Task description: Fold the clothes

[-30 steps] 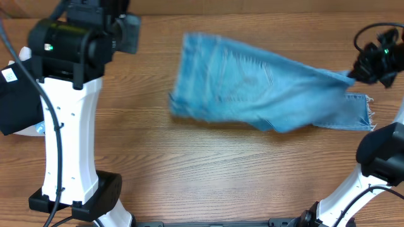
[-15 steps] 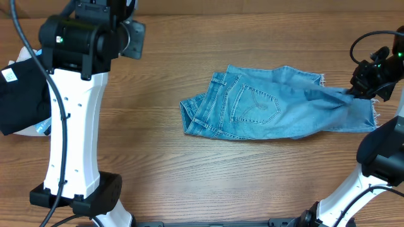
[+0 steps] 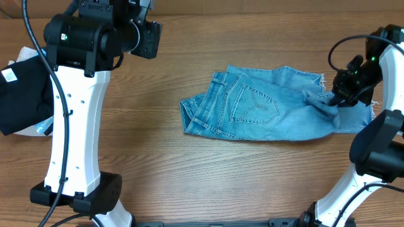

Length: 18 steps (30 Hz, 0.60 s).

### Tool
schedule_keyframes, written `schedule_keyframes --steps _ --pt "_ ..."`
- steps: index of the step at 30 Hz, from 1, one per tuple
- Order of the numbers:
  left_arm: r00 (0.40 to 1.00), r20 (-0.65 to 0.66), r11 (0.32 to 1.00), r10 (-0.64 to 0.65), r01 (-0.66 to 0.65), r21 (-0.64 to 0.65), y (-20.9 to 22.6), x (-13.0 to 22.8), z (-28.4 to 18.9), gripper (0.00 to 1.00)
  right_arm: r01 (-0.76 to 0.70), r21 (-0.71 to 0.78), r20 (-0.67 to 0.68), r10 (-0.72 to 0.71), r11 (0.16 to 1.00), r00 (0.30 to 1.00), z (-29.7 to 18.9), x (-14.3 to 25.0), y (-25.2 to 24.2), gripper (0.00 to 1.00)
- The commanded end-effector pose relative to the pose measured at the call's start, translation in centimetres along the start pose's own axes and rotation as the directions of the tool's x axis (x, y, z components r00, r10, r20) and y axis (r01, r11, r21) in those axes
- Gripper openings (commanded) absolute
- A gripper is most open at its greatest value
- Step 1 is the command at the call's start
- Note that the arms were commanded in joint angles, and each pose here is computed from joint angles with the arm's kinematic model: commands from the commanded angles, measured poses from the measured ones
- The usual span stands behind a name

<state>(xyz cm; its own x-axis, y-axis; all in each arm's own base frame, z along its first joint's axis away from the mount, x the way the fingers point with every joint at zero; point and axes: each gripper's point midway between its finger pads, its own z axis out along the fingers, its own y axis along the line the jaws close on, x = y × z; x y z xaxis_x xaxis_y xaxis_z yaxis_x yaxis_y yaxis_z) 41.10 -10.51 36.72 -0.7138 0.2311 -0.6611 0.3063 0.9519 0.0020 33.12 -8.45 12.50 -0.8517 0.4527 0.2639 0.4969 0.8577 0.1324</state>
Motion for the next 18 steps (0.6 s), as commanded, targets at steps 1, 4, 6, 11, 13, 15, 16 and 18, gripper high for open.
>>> schedule_keyframes --steps 1,4,6,11,13,15,16,18 --pt "1.000 -0.004 0.992 0.005 -0.004 0.125 -2.3 -0.3 1.1 0.63 -0.003 0.009 -0.056 0.004 1.000 0.998 1.3 1.1 -0.3 0.10" --pt "0.999 -0.032 0.983 -0.015 0.021 0.185 -3.2 -0.2 2.8 0.67 -0.015 0.018 -0.126 0.017 1.000 0.992 2.8 2.6 -0.8 0.13" --pt "0.998 -0.059 0.974 -0.030 0.042 0.222 -3.8 0.0 4.1 0.69 -0.024 0.025 -0.172 0.028 0.999 0.985 3.8 3.6 -1.1 0.15" --pt "0.991 -0.128 0.926 -0.047 0.091 0.365 -6.3 0.3 8.8 0.72 -0.042 0.010 -0.262 0.044 0.999 0.964 5.8 5.6 -1.1 0.18" --pt "0.987 -0.154 0.909 -0.038 0.098 0.404 -7.3 0.5 11.1 0.73 -0.040 0.015 -0.278 0.043 0.999 0.960 6.5 6.0 -1.2 0.19" --pt "0.983 -0.180 0.900 -0.023 0.099 0.425 -8.3 1.0 13.8 0.73 -0.039 0.015 -0.278 0.042 0.999 0.960 7.0 6.0 -1.2 0.21" --pt "0.982 -0.190 0.897 -0.013 0.095 0.431 -8.9 1.3 15.0 0.75 -0.044 0.016 -0.275 0.046 0.999 0.960 7.2 6.0 -1.2 0.21" --pt "0.978 -0.208 0.893 0.008 0.087 0.442 -10.0 1.9 17.4 0.76 -0.043 0.014 -0.265 0.045 0.999 0.963 7.3 5.7 -1.2 0.22"
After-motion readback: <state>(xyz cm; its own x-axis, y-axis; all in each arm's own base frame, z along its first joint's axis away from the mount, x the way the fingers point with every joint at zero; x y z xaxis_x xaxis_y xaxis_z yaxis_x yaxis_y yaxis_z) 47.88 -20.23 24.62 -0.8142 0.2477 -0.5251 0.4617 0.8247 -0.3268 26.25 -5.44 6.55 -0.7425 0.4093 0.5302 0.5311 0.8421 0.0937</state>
